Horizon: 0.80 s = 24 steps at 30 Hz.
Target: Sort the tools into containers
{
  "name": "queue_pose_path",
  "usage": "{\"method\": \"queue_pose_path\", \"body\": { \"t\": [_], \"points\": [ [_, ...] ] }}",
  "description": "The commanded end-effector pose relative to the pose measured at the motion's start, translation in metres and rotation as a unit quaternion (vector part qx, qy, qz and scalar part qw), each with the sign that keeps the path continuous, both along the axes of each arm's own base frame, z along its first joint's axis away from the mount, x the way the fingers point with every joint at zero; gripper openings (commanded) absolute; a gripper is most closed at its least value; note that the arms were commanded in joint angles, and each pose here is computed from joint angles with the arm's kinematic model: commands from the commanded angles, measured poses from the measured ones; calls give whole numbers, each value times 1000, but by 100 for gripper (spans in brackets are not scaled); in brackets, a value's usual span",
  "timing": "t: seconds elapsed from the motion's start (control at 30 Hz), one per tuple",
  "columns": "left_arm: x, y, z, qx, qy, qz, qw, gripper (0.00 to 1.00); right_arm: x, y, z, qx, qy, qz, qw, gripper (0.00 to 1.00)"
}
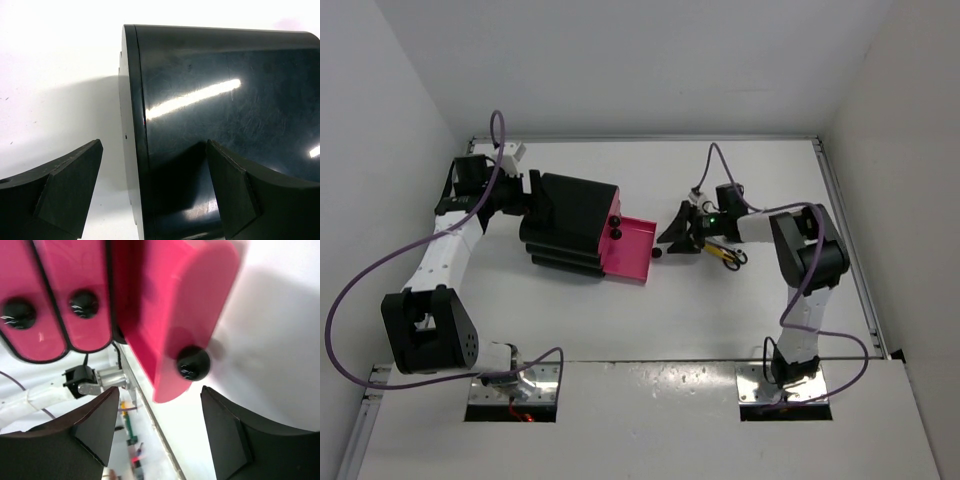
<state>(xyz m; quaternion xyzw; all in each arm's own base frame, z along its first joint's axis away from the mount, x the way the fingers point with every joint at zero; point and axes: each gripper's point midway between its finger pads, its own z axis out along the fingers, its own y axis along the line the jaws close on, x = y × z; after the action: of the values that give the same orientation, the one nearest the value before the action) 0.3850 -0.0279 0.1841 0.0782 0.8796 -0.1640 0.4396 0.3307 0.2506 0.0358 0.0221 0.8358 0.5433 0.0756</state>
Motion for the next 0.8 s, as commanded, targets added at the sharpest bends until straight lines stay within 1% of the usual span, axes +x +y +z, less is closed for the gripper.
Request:
{"method": "queue_pose_path", "body": {
  "t": [0.0, 0.03, 0.07, 0.1, 0.13, 0.17, 0.2, 0.23, 0.27, 0.3, 0.33, 0.37, 0.4, 0.43, 0.47, 0.53, 0.63, 0.7, 0.77],
  "points": [
    [-28, 15, -55, 48, 97, 22, 994, 89, 29, -16, 46, -26, -108, 3, 994, 67],
    [-28, 15, -55, 48, 97, 22, 994, 89, 34, -22, 61, -34, -134, 2, 990, 66],
    [-28, 15, -55, 48, 97, 22, 994, 89, 41, -35, 67, -57, -182, 11, 982, 65],
    [-28, 15, -51, 49, 91, 22, 994, 89, 45, -46, 72, -93, -186, 10, 978, 63],
    [-28, 12, -51, 49, 90, 18, 995, 89, 49, -58, 81, -130, -251, 34, 958, 60],
    [-28, 12, -51, 49, 90, 18, 995, 89, 51, -76, 81, -182, -254, 37, 949, 56],
    [-26, 9, -44, 51, 80, 14, 995, 89, 50, -85, 80, -214, -274, 53, 936, 53],
    [-22, 8, -39, 60, 72, 10, 996, 89, 51, -96, 81, -242, -292, 64, 923, 45],
    [-22, 10, -37, 65, 72, 15, 995, 89, 50, -110, 78, -271, -325, 91, 901, 42],
    [-19, 11, -33, 65, 66, 16, 996, 89, 47, -123, 80, -309, -336, 98, 884, 40],
    [-19, 9, -31, 69, 67, 15, 995, 89, 45, -134, 78, -331, -346, 106, 872, 36],
    [-17, 9, -26, 70, 61, 15, 996, 89, 40, -141, 72, -349, -352, 119, 860, 34],
    [-17, 9, -26, 70, 61, 15, 996, 89, 38, -152, 68, -377, -364, 139, 840, 33],
    [-17, 9, -26, 70, 61, 15, 996, 89, 36, -158, 69, -391, -372, 144, 829, 31],
    [-17, 5, -23, 70, 56, 10, 996, 89, 31, -166, 61, -411, -372, 159, 817, 31],
    [-18, 1, -23, 70, 56, 5, 996, 89, 28, -172, 57, -423, -376, 165, 808, 30],
    [-18, 1, -23, 67, 57, 8, 996, 89, 30, -186, 49, -444, -373, 150, 801, 30],
    [-17, 3, -23, 70, 58, 11, 996, 89, 32, -189, 47, -446, -374, 144, 800, 30],
    [-17, 4, -23, 73, 58, 14, 996, 89, 36, -195, 48, -454, -377, 139, 795, 35]
  ]
}}
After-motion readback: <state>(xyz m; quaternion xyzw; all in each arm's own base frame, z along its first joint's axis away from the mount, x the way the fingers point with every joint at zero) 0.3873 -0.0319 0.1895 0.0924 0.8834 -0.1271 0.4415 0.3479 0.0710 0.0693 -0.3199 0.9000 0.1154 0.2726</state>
